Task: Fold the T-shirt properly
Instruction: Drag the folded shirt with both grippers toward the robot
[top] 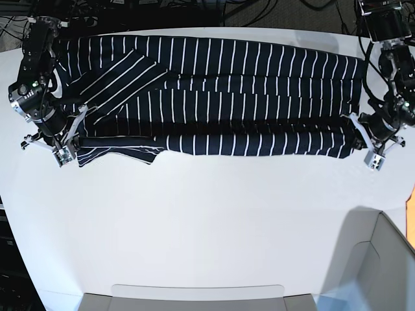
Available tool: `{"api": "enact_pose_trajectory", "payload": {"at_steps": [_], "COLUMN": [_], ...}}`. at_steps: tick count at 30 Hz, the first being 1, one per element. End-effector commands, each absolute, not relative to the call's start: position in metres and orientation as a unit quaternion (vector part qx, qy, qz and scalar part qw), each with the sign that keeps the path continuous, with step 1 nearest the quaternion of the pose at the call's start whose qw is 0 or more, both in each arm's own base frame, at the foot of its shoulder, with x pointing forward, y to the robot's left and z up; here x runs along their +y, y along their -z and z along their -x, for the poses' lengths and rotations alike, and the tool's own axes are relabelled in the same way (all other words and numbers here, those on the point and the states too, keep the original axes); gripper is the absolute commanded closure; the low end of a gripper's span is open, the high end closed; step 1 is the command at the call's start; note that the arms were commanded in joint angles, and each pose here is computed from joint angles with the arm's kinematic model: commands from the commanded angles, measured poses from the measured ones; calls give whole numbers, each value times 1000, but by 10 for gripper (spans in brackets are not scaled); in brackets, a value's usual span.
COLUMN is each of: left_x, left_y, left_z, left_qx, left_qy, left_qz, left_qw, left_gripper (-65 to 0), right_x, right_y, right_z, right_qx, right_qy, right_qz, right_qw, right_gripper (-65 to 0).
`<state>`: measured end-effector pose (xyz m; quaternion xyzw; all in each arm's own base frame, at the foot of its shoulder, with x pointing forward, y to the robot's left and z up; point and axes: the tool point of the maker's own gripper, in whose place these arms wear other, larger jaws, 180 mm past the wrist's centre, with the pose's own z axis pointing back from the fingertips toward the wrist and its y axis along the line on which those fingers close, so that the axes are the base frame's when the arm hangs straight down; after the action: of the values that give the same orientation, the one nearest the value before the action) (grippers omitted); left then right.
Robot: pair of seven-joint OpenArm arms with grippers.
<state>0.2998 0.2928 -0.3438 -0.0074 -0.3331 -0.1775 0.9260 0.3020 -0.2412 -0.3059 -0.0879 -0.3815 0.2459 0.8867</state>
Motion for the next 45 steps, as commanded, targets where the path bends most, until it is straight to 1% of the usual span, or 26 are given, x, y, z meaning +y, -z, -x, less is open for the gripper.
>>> {"api": "enact_pose_trajectory", "payload": {"at_steps": [1,6,9,15,26,31,34,37,39,45], "left_x": [298,298,297,287,286,288,289,290,292,296], "left_y": [331,343,347,338,353,338,333,334,337,341], "left_z": [-305,-289,-283,-277,-254,-250,-250,-249,-244,-237], "left_qx": [-348,-329,-323,-329,-302,-318,-323,-319,-303,-278], "left_qy": [182,183,185,209,210,215,216,216,217,216], "left_qz": [-4,0,0,-7,-1,-16,-21,-23,-28,-33], "left_qw": [919,926,928,921,930,923,921,922,928,935], "left_gripper": [0,0,0,0,0,0,0,0,0,0], "right_x": [-243,-239,-246,-247,-243,-242,-242,-236,-239,-257], "right_y": [293,294,295,296,327,332,335,336,335,330], "right_z": [-304,-289,-279,-256,-206,-192,-187,-184,-181,-178], "right_qx": [-397,-385,-377,-382,-322,-304,-297,-289,-285,-283], "right_qy": [-252,-263,-256,-230,-237,-241,-244,-282,-304,-293], "right_qz": [99,103,110,66,45,42,40,32,34,55], "right_qw": [877,878,883,893,916,921,922,914,908,912], "right_gripper": [0,0,0,0,0,0,0,0,0,0]}}
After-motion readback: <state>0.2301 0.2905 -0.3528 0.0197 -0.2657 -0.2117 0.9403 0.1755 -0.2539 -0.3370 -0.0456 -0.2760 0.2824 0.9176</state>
